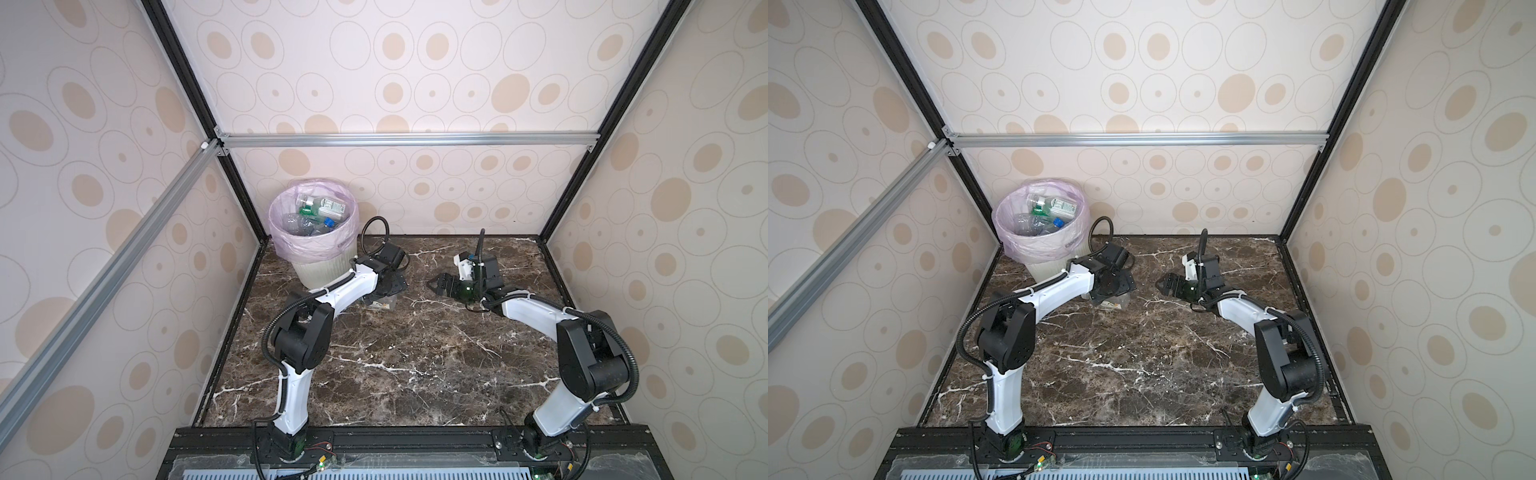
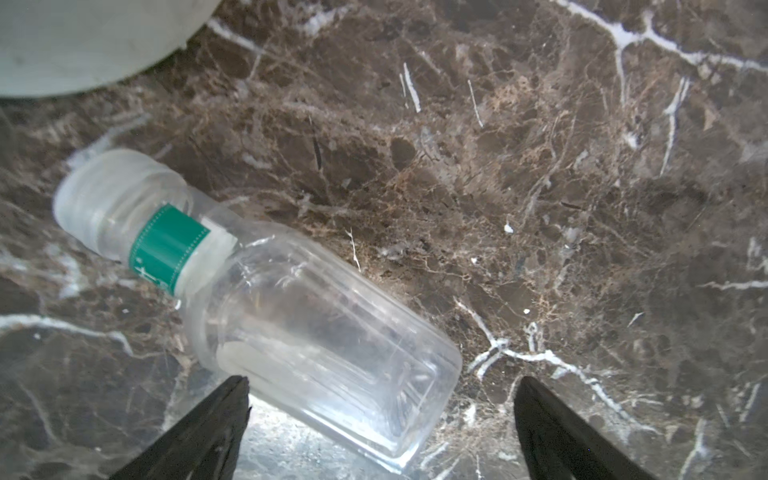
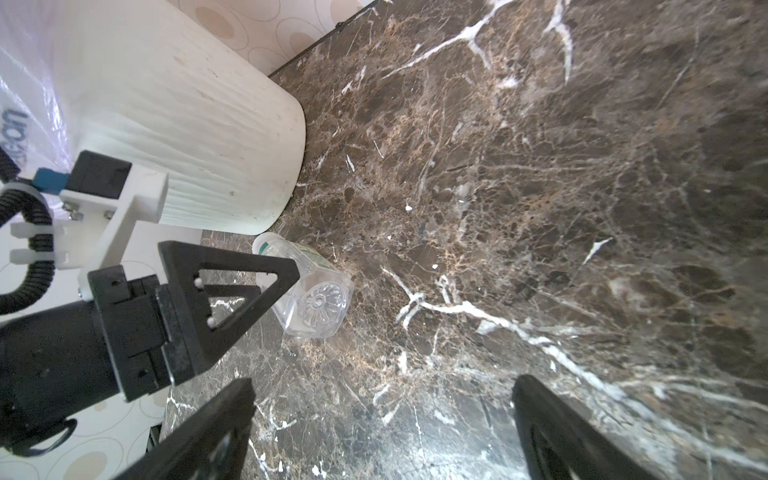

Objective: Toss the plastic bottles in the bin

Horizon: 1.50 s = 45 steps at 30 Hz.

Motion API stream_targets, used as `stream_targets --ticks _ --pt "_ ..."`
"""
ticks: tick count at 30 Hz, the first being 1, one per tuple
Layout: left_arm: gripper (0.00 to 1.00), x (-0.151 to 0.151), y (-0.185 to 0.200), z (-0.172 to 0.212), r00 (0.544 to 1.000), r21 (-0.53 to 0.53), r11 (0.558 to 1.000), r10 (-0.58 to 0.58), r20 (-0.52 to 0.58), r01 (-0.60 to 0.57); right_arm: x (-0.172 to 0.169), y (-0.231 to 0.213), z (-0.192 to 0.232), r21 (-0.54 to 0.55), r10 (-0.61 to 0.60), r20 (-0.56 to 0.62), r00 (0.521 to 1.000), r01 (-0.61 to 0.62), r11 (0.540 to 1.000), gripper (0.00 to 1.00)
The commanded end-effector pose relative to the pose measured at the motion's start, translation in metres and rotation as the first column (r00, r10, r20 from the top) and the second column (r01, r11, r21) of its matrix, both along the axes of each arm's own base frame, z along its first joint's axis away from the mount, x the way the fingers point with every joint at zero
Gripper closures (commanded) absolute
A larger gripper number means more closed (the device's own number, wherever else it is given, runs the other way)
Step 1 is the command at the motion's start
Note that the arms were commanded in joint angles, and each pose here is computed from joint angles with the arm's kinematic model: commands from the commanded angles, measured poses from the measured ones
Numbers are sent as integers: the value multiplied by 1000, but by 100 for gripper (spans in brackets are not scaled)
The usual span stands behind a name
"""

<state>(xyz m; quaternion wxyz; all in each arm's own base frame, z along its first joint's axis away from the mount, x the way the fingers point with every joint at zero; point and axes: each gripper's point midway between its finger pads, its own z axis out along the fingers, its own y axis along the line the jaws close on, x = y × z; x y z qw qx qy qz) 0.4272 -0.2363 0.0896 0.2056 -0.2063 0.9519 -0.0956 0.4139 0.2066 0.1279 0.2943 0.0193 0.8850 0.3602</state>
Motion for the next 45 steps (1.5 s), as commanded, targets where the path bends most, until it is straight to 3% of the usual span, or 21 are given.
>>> stream_targets --ticks 1,7,14,18,25,27,33,36,39,41,45 --pt "1 -10 6 3 984 -69 983 164 -67 -168 0 1 15 54 8 43 999 -10 998 0" --pt "1 -13 21 -4 936 -72 938 329 -128 -340 3 -9 10 90 -8 42 999 4 996 0" --pt "1 11 29 5 878 -108 872 469 -101 -478 3 -19 2 128 -12 32 999 7 992 0" --pt "1 21 27 -10 859 -102 855 494 -135 -508 6 -25 0 167 -28 24 999 24 986 1" --pt "4 11 30 -43 846 -27 860 494 -200 -509 4 -29 0 166 -34 27 999 29 986 1" --pt "8 5 32 -50 846 -30 862 489 -212 -506 4 -29 1 166 -33 31 999 28 986 1" --pt "35 -8 32 -45 883 -56 892 432 -184 -448 4 -31 5 159 -40 36 999 34 987 1" --pt "50 -15 26 -27 918 -56 923 371 -137 -381 3 -31 8 155 -43 34 998 37 987 1" --pt "56 -18 14 11 959 -78 956 278 -50 -281 1 -33 12 146 -46 37 998 40 989 1" --pt "58 -17 1 56 978 -98 976 200 67 -193 -1 -34 18 141 -48 42 998 41 989 1" --pt "58 -15 -9 155 941 -171 983 112 318 -60 -4 -36 28 135 -52 53 997 45 990 1"
